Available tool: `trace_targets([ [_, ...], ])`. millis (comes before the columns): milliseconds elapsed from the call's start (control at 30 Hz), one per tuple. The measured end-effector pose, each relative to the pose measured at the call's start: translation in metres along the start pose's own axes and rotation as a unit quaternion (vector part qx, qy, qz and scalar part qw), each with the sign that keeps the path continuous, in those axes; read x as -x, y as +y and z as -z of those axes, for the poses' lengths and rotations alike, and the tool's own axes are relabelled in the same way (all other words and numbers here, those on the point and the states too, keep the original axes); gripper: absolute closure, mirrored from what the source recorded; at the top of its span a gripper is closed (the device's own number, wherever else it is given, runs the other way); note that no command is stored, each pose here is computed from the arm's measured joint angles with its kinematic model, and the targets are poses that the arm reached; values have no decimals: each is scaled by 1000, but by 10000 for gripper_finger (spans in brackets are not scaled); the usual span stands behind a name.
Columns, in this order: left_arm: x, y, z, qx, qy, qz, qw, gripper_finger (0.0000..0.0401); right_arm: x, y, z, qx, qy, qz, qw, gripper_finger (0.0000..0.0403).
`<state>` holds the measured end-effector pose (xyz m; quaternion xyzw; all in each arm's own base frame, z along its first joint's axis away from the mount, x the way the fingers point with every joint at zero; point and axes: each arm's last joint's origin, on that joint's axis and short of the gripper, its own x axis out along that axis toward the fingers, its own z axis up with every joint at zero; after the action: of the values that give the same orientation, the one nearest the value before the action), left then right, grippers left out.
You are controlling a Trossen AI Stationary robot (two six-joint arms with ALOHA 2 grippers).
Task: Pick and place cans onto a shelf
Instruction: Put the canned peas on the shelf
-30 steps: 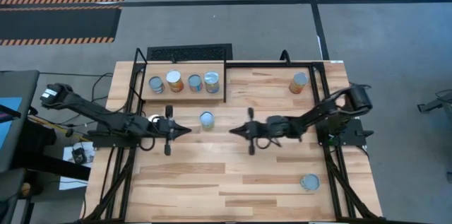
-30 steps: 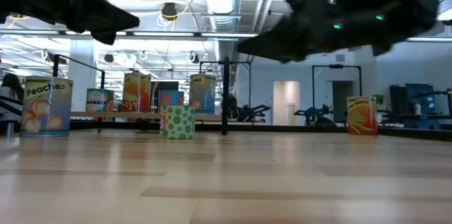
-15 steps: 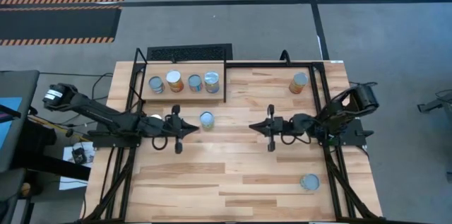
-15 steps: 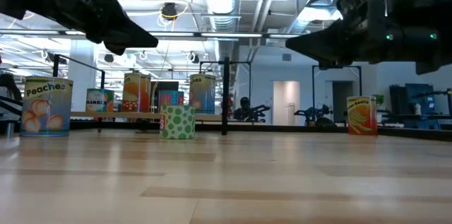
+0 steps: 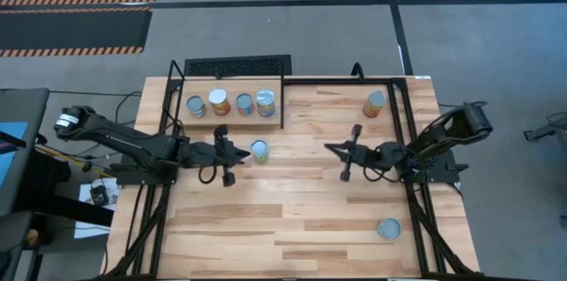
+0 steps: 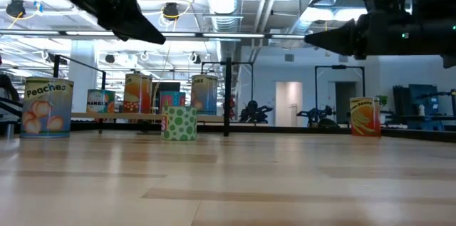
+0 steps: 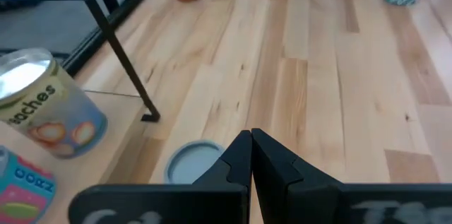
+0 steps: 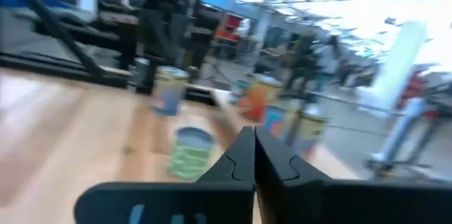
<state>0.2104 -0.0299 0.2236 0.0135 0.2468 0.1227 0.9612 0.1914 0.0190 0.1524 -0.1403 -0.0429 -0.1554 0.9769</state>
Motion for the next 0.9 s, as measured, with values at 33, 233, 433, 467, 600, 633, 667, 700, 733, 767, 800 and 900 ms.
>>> trace_targets([
  [33,-1,1,-3,1,9,1,1000,401,2,-4,-1,10,0,11,1000,384],
  [233,-15,5,-16,-4,74,13,997,401,5,-29,2,-1,-2,-12,1000,396],
  [433,-35,3,-33,-7,118,17,993,401,0,-54,21,-92,99,-45,990,398],
  [467,-39,2,-36,-11,129,15,991,401,-1,-57,23,-99,113,-45,988,399],
  [600,-52,-3,-46,-28,163,12,986,388,-6,-68,21,-110,150,-33,982,398],
  [633,-55,-4,-47,-31,176,13,984,382,-9,-69,18,-110,151,-32,982,399],
  [667,-59,-6,-48,-33,187,18,982,376,-11,-70,15,-107,152,-33,982,399],
  [700,-63,-8,-49,-33,197,24,979,369,-13,-71,12,-104,153,-36,982,399],
  [733,-67,-9,-49,-35,213,26,976,361,-15,-71,8,-103,154,-42,982,399],
  [767,-70,-10,-49,-36,226,26,973,353,-18,-72,5,-98,154,-46,982,399],
  [800,-74,-12,-49,-37,236,25,971,344,-20,-73,1,-93,154,-48,982,398],
  [900,-85,-13,-46,-48,268,7,962,318,-28,-76,-11,-79,145,-49,985,397],
])
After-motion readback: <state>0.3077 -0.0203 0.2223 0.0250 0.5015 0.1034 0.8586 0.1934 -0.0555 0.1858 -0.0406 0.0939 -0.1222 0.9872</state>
